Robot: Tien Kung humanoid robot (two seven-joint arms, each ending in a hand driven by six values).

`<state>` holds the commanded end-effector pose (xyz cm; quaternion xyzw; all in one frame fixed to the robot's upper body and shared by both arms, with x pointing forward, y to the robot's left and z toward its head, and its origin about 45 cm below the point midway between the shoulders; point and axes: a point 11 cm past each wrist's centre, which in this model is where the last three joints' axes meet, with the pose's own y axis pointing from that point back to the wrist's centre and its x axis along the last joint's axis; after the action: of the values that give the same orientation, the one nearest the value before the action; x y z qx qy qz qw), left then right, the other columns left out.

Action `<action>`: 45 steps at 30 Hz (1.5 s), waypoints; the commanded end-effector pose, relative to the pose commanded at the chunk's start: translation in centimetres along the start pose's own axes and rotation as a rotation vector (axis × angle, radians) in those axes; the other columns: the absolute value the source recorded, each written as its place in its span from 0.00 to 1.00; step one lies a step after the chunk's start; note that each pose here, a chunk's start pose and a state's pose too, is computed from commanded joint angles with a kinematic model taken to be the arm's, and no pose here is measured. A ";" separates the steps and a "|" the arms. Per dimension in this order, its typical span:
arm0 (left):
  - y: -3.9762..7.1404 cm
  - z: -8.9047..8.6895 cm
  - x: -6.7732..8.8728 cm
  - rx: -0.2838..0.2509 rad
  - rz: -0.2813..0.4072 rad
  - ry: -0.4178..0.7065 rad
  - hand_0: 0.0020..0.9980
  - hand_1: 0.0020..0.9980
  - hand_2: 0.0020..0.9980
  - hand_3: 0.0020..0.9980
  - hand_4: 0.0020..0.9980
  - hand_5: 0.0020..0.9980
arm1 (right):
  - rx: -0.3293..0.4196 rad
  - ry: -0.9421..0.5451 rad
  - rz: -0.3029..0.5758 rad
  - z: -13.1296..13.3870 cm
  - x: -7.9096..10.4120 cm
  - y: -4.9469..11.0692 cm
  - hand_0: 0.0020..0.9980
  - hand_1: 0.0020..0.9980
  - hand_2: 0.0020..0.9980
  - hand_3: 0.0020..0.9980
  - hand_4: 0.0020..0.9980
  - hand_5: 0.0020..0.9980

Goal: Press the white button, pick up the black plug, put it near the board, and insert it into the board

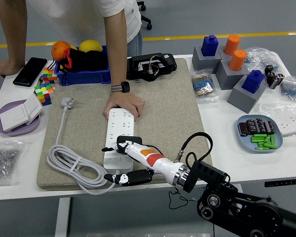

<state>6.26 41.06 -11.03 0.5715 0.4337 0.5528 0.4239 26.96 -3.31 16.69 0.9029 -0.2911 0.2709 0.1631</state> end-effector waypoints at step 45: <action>0.4 2.0 -0.7 -0.037 -0.012 -0.011 0.65 0.64 0.64 0.69 0.58 0.03 | -0.028 -0.134 0.566 3.8 13.6 10.6 0.91 0.86 0.80 0.79 0.83 0.59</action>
<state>8.31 40.32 -10.91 0.5641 0.4245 0.5551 0.4399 31.21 -19.22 23.04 0.7992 -0.5455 0.2412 0.0740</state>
